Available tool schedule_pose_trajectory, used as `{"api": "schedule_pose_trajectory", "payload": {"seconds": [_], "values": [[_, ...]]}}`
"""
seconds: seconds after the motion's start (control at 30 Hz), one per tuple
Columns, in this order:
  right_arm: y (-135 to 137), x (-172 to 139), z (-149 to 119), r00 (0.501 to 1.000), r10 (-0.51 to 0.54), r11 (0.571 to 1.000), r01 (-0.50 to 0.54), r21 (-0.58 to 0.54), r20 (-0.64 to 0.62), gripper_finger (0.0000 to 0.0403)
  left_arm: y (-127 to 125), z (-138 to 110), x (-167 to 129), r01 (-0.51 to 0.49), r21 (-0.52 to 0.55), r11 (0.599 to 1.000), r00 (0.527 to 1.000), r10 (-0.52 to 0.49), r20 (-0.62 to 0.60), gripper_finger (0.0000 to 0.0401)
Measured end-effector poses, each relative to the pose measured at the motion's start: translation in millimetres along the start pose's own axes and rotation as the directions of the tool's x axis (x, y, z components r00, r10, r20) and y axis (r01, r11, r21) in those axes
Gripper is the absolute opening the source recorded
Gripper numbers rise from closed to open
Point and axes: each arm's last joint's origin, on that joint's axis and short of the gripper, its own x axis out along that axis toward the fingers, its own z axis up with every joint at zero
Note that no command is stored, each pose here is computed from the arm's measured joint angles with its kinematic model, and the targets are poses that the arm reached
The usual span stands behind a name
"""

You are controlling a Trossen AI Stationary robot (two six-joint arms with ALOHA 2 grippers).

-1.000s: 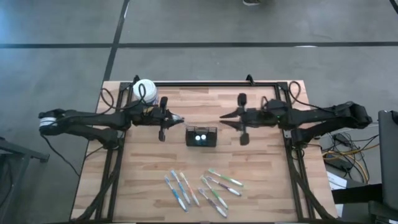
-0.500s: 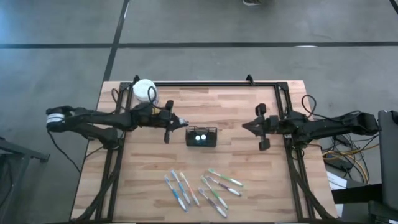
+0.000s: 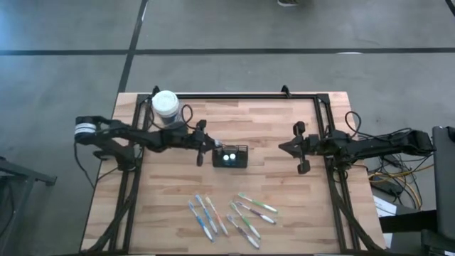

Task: Pick & Place toothbrushing station
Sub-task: Put the right blue toothbrush into the wire organizer

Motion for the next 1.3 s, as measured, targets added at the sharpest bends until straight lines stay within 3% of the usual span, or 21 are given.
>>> {"api": "schedule_pose_trajectory", "payload": {"seconds": [0.47,0.7,0.93,1.13,1.3], "values": [[-0.1,3.0,3.1,1.0,0.001,1.0,-0.001,0.002,0.001,0.0012,0.7,-18.2,8.1,0.003,0.002,1.0,0.999,-0.003,-0.05,0.0038],[0.0,3.2,1.8,1.0,0.002,1.0,-0.002,0.002,-0.006,0.0012,0.2,-17.0,6.5,0.013,-0.015,1.0,0.999,-0.014,-0.051,0.0094],[0.0,3.3,1.3,1.0,0.002,1.0,-0.002,0.005,-0.009,0.0013,-0.7,-6.7,2.0,0.033,-0.027,0.999,0.999,-0.033,-0.008,0.0181],[0.0,3.2,-0.9,1.0,0.002,1.0,-0.002,0.013,-0.03,0.0013,-0.9,13.4,-11.4,-0.014,-0.009,1.0,0.999,0.015,0.034,0.0242],[0.0,3.2,-1.1,0.999,0.002,1.0,-0.002,0.011,-0.032,0.0013,-2.7,38.6,-35.6,-0.066,0.0,0.998,0.995,0.066,0.074,0.0265]]}}
